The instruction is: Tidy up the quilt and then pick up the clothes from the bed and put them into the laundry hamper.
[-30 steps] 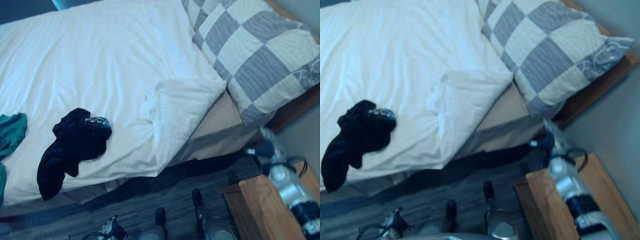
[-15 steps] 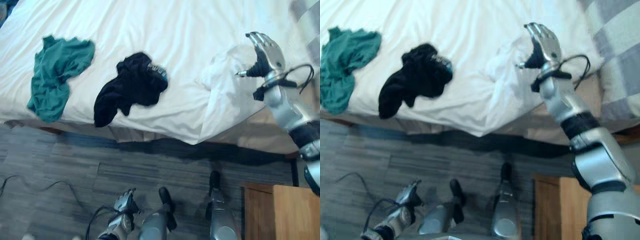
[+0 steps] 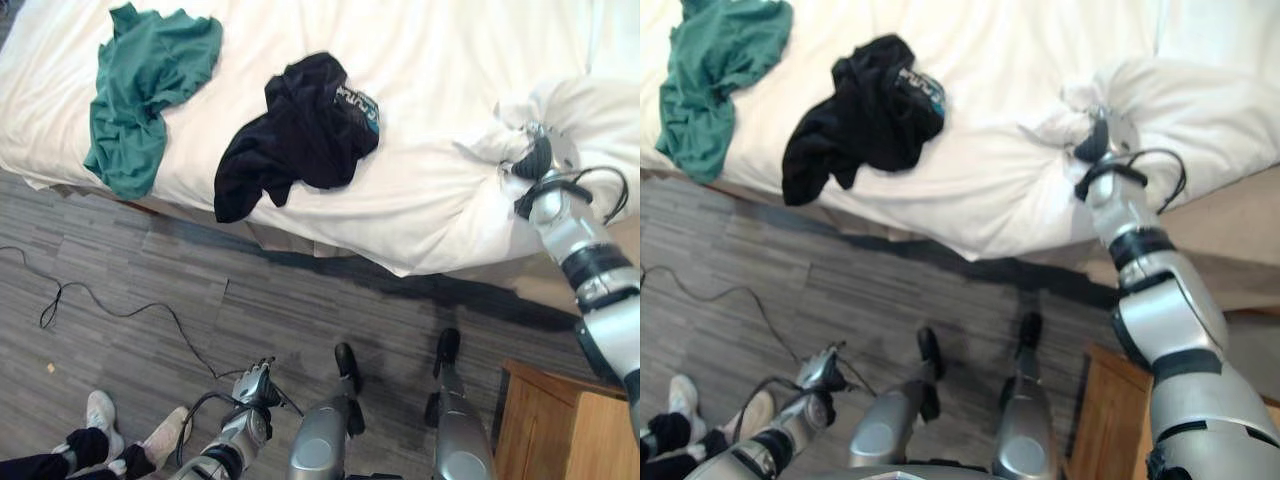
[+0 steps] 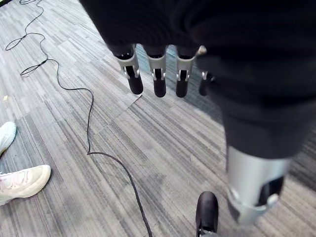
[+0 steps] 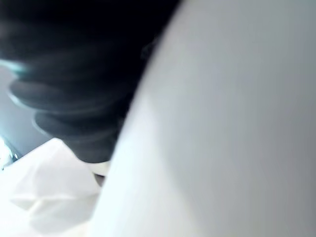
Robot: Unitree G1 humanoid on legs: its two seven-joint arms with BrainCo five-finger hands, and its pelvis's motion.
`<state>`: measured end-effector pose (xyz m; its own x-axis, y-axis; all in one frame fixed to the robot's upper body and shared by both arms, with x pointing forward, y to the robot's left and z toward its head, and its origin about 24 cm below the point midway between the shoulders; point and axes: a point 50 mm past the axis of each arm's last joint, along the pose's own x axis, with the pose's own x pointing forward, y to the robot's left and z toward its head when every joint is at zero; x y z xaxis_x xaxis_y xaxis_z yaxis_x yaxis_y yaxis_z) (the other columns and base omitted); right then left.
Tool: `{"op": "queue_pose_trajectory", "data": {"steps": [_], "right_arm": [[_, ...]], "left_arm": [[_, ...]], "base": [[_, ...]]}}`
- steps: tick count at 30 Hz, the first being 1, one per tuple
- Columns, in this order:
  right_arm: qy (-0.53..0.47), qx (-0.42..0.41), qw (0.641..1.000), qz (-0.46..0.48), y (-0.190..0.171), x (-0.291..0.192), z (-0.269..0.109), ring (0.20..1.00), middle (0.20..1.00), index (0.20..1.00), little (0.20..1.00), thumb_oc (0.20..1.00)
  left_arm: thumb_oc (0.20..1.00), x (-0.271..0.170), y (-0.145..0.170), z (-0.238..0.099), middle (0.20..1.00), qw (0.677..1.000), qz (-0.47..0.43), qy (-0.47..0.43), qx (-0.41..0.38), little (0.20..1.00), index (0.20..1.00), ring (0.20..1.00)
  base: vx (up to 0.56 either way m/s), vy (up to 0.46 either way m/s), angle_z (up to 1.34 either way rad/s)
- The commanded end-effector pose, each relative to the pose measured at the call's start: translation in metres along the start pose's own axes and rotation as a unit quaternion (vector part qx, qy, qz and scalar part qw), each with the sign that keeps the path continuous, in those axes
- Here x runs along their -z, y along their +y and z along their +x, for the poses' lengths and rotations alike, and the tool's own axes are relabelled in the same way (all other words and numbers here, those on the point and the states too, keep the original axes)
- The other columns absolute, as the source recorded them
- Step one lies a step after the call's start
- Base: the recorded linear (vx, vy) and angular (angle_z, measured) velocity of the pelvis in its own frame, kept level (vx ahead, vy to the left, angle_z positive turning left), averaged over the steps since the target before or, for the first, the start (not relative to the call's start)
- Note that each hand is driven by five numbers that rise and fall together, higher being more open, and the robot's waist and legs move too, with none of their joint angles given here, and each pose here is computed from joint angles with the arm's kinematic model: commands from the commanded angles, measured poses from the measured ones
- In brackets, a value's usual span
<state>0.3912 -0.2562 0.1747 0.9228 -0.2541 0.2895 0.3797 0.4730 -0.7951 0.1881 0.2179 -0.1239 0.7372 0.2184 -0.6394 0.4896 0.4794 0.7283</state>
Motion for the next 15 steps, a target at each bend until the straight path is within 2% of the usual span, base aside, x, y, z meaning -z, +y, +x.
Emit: {"op": "queue_pose_trajectory", "data": {"steps": [1,2,3,4,8,9,10,13,15], "right_arm": [[0.087,-0.065,0.994,0.021,0.042,0.062,-0.055,0.200,0.200,0.200,0.200,0.200],[0.127,-0.078,0.987,0.055,0.059,0.090,-0.101,0.200,0.200,0.200,0.200,0.200],[0.129,-0.078,0.987,0.054,0.059,0.091,-0.102,0.247,0.247,0.247,0.247,0.247],[0.173,-0.089,0.978,0.072,0.070,0.110,-0.130,1.000,1.000,1.000,1.000,1.000],[0.327,-0.156,0.928,0.082,0.107,0.162,-0.231,1.000,1.000,1.000,1.000,1.000],[0.405,-0.156,0.894,0.113,0.121,0.172,-0.266,1.000,1.000,1.000,1.000,1.000],[0.405,-0.156,0.894,0.114,0.121,0.172,-0.266,1.000,1.000,1.000,1.000,1.000],[0.533,-0.098,0.822,0.175,0.127,0.188,-0.310,1.000,1.000,1.000,1.000,1.000],[0.566,-0.058,0.801,0.190,0.121,0.196,-0.320,1.000,1.000,1.000,1.000,1.000]], "left_arm": [[1.000,0.028,-0.013,-0.007,1.000,0.997,0.020,0.072,0.023,1.000,1.000,1.000],[1.000,0.033,-0.014,-0.009,1.000,0.995,0.018,0.091,0.024,1.000,1.000,1.000],[1.000,0.034,-0.014,-0.009,1.000,0.995,0.019,0.091,0.025,1.000,1.000,1.000],[1.000,0.034,-0.016,-0.010,1.000,0.995,0.023,0.095,0.029,1.000,1.000,1.000],[1.000,0.033,-0.024,-0.013,1.000,0.994,0.030,0.093,0.042,1.000,1.000,1.000],[1.000,0.031,-0.026,-0.013,1.000,0.995,0.019,0.093,0.040,1.000,1.000,1.000],[1.000,0.031,-0.026,-0.013,1.000,0.995,0.019,0.093,0.040,1.000,1.000,1.000],[1.000,0.029,-0.026,-0.014,1.000,0.995,0.001,0.091,0.031,1.000,1.000,1.000],[1.000,0.027,-0.026,-0.014,1.000,0.996,-0.006,0.086,0.025,1.000,1.000,1.000]], "base": [[0.13,0.014,-0.13],[0.10,0.014,-0.24],[0.11,0.023,-0.27],[0.08,0.019,-0.25],[0.13,0.039,-0.37],[0.11,0.040,-0.39],[0.09,0.040,-0.43],[0.04,0.050,-0.28],[0.07,0.075,-0.39]]}}
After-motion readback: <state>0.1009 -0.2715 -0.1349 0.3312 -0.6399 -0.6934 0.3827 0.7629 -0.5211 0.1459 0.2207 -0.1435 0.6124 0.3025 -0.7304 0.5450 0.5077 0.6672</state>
